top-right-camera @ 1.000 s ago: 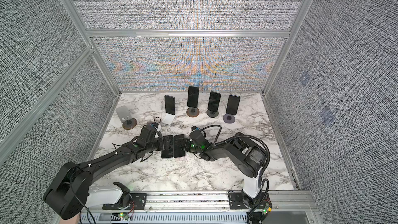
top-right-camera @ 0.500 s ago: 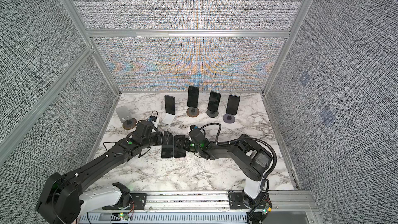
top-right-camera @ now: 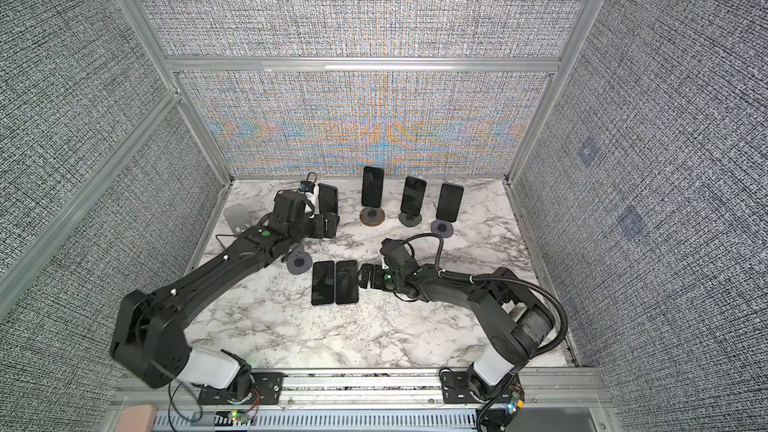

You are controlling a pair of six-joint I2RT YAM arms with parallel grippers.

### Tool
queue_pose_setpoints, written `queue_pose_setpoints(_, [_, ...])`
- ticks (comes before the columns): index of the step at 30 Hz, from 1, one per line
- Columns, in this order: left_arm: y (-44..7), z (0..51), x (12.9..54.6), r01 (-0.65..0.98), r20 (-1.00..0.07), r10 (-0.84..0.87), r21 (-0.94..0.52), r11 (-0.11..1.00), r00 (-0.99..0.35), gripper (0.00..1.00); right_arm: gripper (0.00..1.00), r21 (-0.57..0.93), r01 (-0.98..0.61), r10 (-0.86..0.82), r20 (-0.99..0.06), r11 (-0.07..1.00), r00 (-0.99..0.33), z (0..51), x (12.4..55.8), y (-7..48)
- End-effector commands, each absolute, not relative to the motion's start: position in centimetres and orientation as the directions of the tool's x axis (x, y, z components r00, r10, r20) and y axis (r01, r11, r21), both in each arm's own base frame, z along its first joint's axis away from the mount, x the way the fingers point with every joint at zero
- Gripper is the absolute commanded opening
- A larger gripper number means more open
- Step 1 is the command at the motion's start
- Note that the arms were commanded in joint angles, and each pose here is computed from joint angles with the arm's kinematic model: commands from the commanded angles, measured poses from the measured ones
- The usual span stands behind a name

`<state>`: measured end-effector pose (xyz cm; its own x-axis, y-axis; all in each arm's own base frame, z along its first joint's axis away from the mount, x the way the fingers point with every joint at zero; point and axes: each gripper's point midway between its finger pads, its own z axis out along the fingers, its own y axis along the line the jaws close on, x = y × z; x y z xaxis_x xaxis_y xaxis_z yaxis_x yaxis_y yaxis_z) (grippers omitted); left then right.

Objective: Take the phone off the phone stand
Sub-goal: 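Grasp the blue-edged phone on the white stand with the left gripper and lift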

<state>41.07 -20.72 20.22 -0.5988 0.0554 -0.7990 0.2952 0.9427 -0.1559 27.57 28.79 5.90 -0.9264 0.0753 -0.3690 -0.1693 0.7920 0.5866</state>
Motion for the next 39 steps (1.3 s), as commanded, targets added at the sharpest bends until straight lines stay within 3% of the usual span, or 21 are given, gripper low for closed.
queue_pose_setpoints(1, [-20.4, 21.3, 44.5, 0.326, -0.845, 0.077, -0.118, 0.938, -0.528, 0.99, 0.99, 0.564, -0.205, 0.015, -0.36, 0.8, -0.933, 5.6, 26.4, 27.8])
queue_pose_setpoints(11, [-22.1, 19.4, 48.8, 0.482, -0.896, 0.195, -0.025, 0.876, -0.4, 0.98, 0.99, 0.557, -0.192, 0.026, -0.359, 0.808, -0.933, 5.4, 26.7, 26.2])
queue_pose_setpoints(17, [-21.9, 17.8, 50.0, 0.479, -0.891, 0.177, -0.05, 0.877, -0.418, 0.99, 0.99, 0.559, -0.175, 0.039, -0.35, 0.81, -0.936, 5.1, 26.9, 25.8])
queue_pose_setpoints(23, [-21.6, 16.8, 51.2, 0.481, -0.894, 0.147, -0.083, 0.873, -0.422, 0.98, 0.99, 0.647, -0.177, 0.065, -0.332, 0.741, -0.941, 5.7, 26.9, 26.9])
queue_pose_setpoints(34, [-20.5, 15.4, 52.5, 0.462, -0.892, 0.15, -0.072, 0.884, -0.427, 0.98, 0.99, 0.645, -0.167, 0.074, -0.329, 0.746, -0.941, 5.6, 27.1, 26.7])
queue_pose_setpoints(39, [-20.6, 14.9, 52.7, 0.467, -0.887, 0.157, -0.073, 0.881, -0.435, 0.9, 0.99, 0.639, -0.167, 0.073, -0.332, 0.75, -0.94, 5.6, 27.2, 26.6])
